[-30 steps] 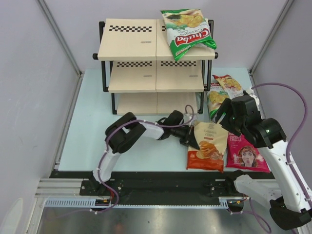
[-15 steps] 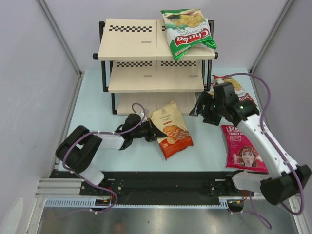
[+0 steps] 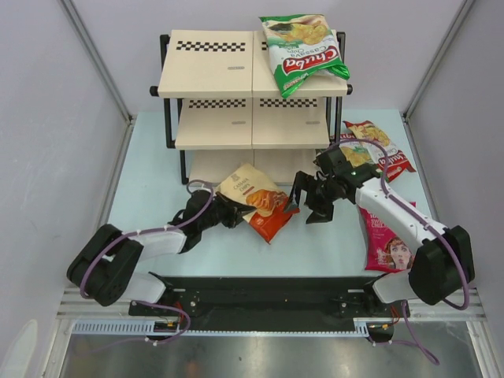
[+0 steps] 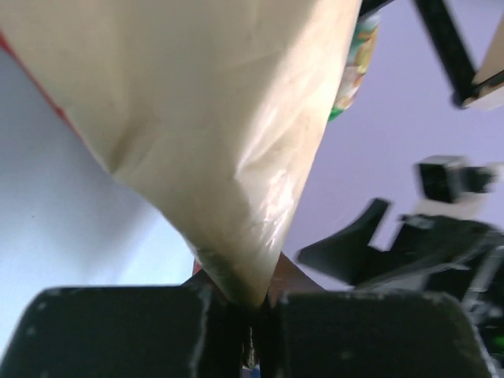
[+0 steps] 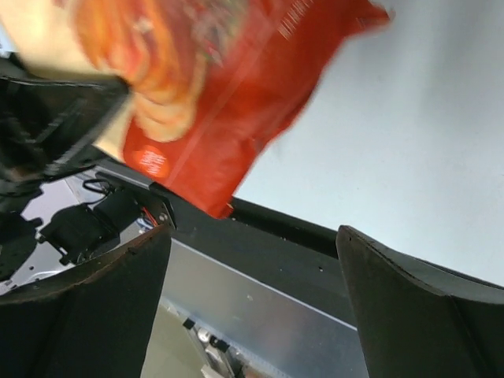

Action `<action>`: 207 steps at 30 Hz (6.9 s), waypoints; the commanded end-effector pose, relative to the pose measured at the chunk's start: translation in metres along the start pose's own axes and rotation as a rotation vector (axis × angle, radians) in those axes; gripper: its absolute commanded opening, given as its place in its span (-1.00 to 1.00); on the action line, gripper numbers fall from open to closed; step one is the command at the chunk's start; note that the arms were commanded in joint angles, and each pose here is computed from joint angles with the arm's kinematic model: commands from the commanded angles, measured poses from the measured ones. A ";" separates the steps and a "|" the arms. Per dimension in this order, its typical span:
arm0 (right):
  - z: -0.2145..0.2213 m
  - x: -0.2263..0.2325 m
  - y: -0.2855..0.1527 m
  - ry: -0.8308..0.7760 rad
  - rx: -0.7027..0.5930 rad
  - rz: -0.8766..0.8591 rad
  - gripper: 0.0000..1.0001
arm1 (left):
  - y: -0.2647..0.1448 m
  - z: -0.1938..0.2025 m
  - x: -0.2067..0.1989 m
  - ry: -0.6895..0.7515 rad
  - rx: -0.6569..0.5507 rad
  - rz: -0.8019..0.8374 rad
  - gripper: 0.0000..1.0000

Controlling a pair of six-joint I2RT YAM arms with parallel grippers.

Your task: Place and organize the chips bags onto the shelf

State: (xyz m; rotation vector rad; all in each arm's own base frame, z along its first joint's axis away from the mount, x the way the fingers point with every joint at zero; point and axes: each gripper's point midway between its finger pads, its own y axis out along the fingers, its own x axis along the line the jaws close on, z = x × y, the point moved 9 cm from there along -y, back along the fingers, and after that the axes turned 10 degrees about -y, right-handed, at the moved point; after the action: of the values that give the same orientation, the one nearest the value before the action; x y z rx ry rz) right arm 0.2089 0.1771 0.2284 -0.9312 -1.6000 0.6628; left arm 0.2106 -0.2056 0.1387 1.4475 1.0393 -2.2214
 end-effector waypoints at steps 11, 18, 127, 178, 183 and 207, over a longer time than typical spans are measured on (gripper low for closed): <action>-0.004 -0.005 0.075 0.078 0.050 -0.159 0.88 | 0.005 -0.005 -0.026 0.020 -0.074 -0.087 -1.00; -0.006 -0.006 0.103 0.149 0.008 -0.172 0.86 | -0.009 -0.008 -0.016 0.014 -0.149 -0.130 -1.00; -0.153 0.001 -0.119 0.507 -0.763 -0.483 -0.97 | -0.097 -0.102 -0.036 0.001 -0.478 -0.295 0.66; -0.194 0.056 -0.098 0.789 -0.828 -0.476 -0.10 | -0.103 -0.111 -0.033 -0.005 -0.510 -0.263 0.60; -0.194 0.058 -0.089 0.762 -0.784 -0.490 -0.63 | -0.105 -0.110 -0.032 0.002 -0.518 -0.274 0.59; -0.182 0.047 -0.098 0.914 -0.889 -0.346 -0.62 | -0.096 -0.115 -0.052 0.053 -0.485 -0.214 0.59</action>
State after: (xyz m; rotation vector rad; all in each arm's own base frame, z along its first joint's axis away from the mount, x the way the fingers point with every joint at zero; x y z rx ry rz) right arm 0.3584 0.1513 0.3490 -1.3146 -1.0800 -0.6301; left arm 0.2414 -0.0626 0.1725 1.0740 1.7496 -1.9613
